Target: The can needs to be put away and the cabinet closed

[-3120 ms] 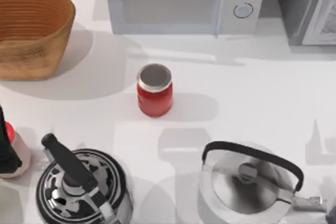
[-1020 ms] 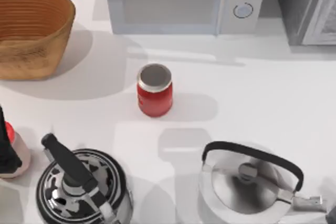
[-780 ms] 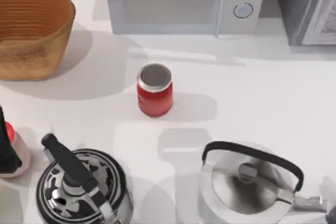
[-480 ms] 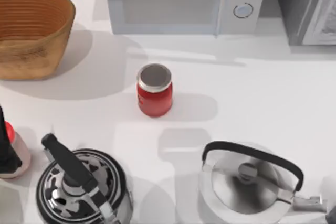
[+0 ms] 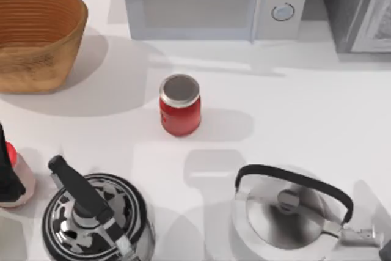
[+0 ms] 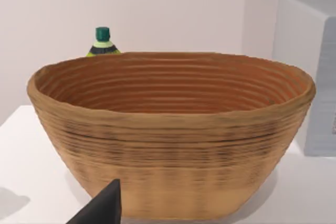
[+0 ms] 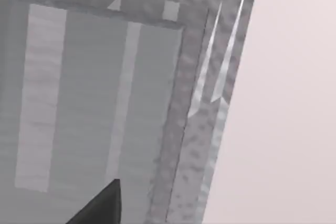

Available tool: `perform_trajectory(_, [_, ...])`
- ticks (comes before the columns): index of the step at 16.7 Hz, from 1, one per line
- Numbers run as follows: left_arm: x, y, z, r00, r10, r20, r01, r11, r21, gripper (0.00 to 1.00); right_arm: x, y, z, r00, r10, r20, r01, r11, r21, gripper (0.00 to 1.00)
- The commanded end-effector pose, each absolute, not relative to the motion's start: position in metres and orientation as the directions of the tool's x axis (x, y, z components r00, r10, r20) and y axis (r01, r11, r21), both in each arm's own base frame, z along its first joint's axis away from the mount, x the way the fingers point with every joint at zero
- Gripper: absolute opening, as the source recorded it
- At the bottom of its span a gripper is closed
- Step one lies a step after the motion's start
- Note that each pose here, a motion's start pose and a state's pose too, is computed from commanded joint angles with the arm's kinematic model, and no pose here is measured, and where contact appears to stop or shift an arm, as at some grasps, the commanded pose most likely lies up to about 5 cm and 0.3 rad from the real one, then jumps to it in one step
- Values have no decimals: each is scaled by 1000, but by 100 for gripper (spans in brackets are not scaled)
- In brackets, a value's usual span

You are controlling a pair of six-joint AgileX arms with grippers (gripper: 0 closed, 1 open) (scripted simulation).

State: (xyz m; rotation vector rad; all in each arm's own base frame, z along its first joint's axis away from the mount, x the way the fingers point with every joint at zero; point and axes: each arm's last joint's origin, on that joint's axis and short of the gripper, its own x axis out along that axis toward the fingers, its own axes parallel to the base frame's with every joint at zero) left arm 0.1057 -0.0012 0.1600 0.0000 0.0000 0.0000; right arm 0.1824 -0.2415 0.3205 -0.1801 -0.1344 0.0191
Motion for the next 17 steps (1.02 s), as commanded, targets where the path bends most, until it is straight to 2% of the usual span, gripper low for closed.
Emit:
perform_trajectory(4, [106,-1,160,1000,0,0,0,1000,0,100,176,-233,416,986,30,161,4,978,-209,100])
perform_trajectory(8, [106,-1,160,1000,0,0,0,1000,0,100,166,-215,474,992,23,126,-3,988,-151,100])
perform_trajectory(12, [106,-1,160,1000,0,0,0,1000,0,100,159,-204,501,998,12,60,-7,998,-68,100])
perform_trajectory(17, [106,-1,160,1000,0,0,0,1000,0,100,155,-201,510,1000,5,0,-5,1000,-4,100])
